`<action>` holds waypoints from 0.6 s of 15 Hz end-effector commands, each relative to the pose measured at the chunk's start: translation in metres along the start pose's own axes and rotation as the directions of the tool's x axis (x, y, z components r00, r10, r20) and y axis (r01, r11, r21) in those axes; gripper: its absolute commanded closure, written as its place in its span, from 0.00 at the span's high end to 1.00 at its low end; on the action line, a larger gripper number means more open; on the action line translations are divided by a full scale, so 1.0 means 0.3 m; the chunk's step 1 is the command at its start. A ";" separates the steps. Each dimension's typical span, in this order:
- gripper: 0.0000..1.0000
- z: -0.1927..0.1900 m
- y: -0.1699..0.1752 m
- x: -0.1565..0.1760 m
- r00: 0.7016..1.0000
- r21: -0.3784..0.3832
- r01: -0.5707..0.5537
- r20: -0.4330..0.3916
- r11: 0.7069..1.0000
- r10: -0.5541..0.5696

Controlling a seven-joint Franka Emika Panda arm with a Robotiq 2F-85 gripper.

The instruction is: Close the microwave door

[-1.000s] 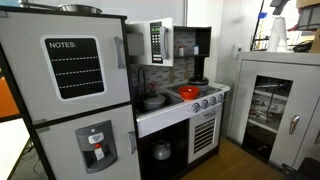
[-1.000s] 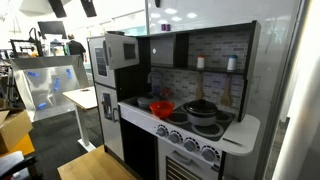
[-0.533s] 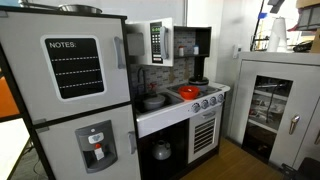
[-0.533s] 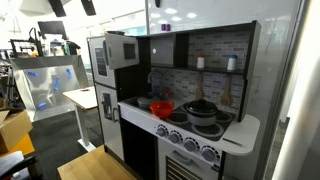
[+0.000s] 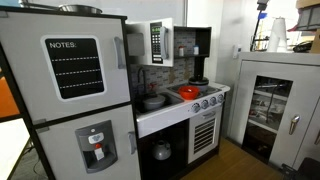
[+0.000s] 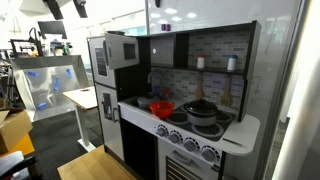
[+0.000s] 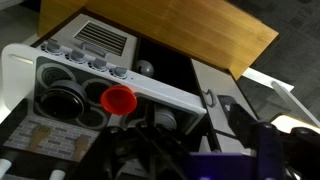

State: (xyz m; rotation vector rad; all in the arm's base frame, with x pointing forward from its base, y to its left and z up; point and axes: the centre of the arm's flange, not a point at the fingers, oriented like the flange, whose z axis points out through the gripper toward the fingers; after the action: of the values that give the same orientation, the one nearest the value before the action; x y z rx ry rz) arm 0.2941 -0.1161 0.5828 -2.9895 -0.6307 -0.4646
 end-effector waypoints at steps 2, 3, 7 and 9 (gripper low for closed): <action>0.38 0.062 -0.078 0.048 0.993 0.034 0.109 0.034 0.993 -0.110; 0.31 0.079 -0.099 0.069 0.991 0.038 0.129 0.044 0.991 -0.130; 0.04 0.129 -0.158 0.173 0.978 0.038 0.194 0.069 0.980 -0.197; 0.00 0.154 -0.177 0.244 0.973 0.030 0.217 0.075 0.976 -0.218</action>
State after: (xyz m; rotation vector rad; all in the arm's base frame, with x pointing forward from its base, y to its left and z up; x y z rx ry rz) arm 0.3208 -0.0455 0.5575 -2.9503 -0.9162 -0.3601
